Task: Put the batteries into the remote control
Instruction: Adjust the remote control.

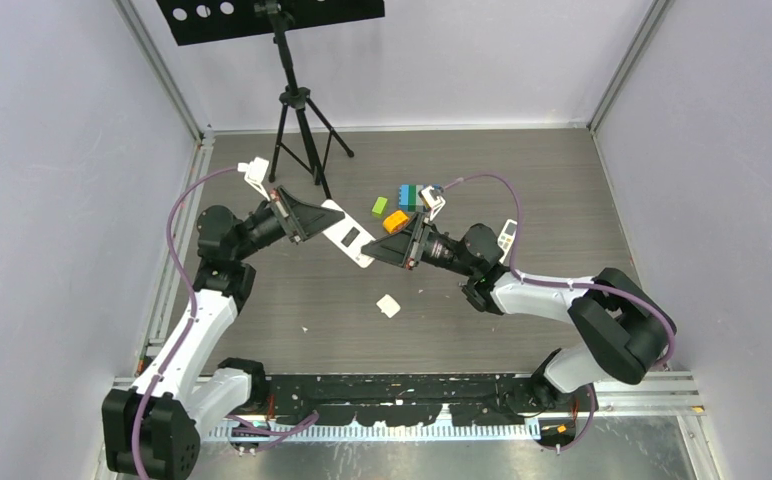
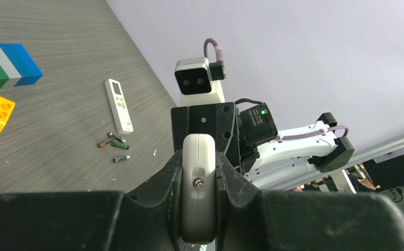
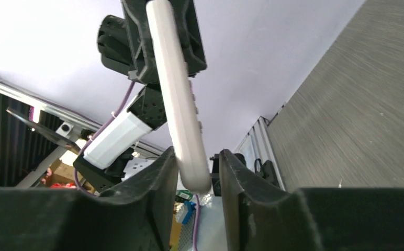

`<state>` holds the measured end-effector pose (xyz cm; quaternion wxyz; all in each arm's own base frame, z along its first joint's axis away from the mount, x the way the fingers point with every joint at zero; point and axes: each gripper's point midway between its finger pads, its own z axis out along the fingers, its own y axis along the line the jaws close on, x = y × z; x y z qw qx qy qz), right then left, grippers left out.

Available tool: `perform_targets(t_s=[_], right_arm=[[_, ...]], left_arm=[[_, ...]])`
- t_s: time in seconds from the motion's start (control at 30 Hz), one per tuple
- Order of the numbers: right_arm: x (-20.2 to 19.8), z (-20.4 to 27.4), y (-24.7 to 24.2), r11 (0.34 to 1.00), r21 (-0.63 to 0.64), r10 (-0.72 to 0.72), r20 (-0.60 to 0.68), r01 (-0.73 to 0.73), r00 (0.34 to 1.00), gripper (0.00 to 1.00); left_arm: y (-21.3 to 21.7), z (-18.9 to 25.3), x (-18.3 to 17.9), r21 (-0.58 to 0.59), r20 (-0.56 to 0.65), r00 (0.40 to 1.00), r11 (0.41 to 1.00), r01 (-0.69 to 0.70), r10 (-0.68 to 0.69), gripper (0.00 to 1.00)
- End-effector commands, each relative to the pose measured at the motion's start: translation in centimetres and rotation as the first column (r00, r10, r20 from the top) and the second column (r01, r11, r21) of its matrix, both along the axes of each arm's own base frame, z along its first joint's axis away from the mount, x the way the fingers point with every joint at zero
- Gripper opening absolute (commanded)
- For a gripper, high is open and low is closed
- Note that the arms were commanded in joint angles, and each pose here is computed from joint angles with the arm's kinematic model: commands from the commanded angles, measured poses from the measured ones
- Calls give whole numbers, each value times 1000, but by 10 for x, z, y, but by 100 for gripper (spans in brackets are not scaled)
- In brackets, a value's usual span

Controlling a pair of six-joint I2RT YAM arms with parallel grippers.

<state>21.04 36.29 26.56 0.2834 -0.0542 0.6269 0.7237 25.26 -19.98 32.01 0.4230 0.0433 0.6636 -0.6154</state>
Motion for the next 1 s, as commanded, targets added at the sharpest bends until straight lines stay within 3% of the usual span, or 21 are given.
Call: perform_targets(t_s=[0.0, 0.13, 0.23, 0.37, 0.53, 0.83, 0.97], right_arm=[[-10, 55, -5, 988, 149, 19, 117, -37, 993, 29], [-12, 60, -6, 994, 90, 46, 162, -61, 986, 12], [-15, 60, -10, 996, 35, 79, 192, -87, 978, 7], [-24, 62, -13, 983, -11, 179, 224, -181, 958, 2], [-37, 65, -15, 964, -39, 264, 259, -263, 929, 2], [-17, 46, -9, 965, -195, 222, 255, -174, 941, 2], [-9, 40, -9, 959, -254, 193, 269, -123, 944, 2]], left_arm=[[-3, 23, -13, -43, 62, 997, 998, 45, -43, 7], [-5, 23, -19, -3, 32, 995, 996, 93, -93, 50], [-9, 28, -36, 25, 18, 982, 982, 187, -188, 62], [-10, 34, -54, 63, -2, 959, 957, 283, -284, 64], [-10, 36, -57, 96, -5, 957, 953, 288, -289, 62], [-11, 17, -52, 101, -89, 947, 943, 317, -309, 47], [-10, 4, -53, 124, -136, 940, 936, 330, -314, 45]])
